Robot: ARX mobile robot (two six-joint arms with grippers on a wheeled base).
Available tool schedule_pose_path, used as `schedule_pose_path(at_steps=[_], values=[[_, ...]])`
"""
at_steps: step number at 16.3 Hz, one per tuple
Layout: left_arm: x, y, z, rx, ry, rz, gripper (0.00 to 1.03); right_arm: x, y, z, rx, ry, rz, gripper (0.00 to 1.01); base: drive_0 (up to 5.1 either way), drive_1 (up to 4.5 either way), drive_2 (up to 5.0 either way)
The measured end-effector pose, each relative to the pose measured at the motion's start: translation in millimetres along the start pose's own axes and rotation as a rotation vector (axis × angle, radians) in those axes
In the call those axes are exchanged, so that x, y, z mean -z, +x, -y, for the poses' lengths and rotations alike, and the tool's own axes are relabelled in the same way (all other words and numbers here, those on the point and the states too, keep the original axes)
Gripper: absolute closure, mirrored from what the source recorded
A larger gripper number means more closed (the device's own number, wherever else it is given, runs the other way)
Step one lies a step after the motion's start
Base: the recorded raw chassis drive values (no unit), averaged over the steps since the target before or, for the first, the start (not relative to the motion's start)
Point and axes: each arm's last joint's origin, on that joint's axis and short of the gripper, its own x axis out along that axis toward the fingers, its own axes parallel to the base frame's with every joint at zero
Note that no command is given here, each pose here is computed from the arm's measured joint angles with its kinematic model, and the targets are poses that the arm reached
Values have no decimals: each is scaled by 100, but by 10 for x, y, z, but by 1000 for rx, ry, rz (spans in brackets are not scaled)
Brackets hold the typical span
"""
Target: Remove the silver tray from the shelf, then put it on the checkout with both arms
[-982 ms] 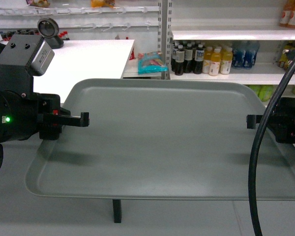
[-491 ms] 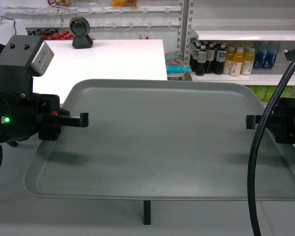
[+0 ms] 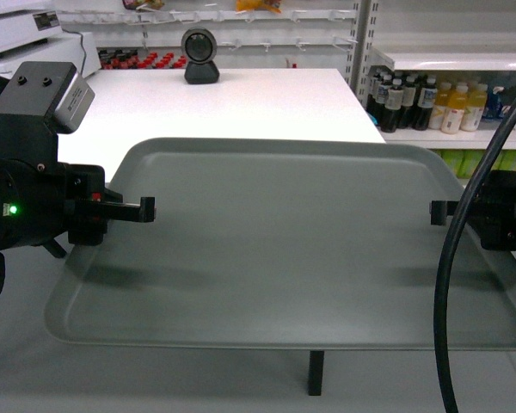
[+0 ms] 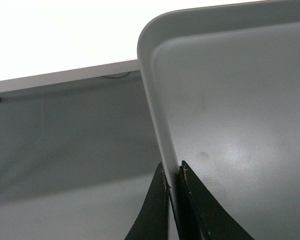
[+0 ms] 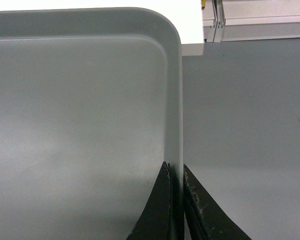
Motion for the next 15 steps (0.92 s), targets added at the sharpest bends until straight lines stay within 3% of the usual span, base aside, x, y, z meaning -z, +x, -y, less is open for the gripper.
schedule_pose_path(at_steps=[15], values=[[-1, 0, -1, 0, 5, 2, 99, -3, 0, -16, -1, -3, 3, 98, -497, 249, 249]])
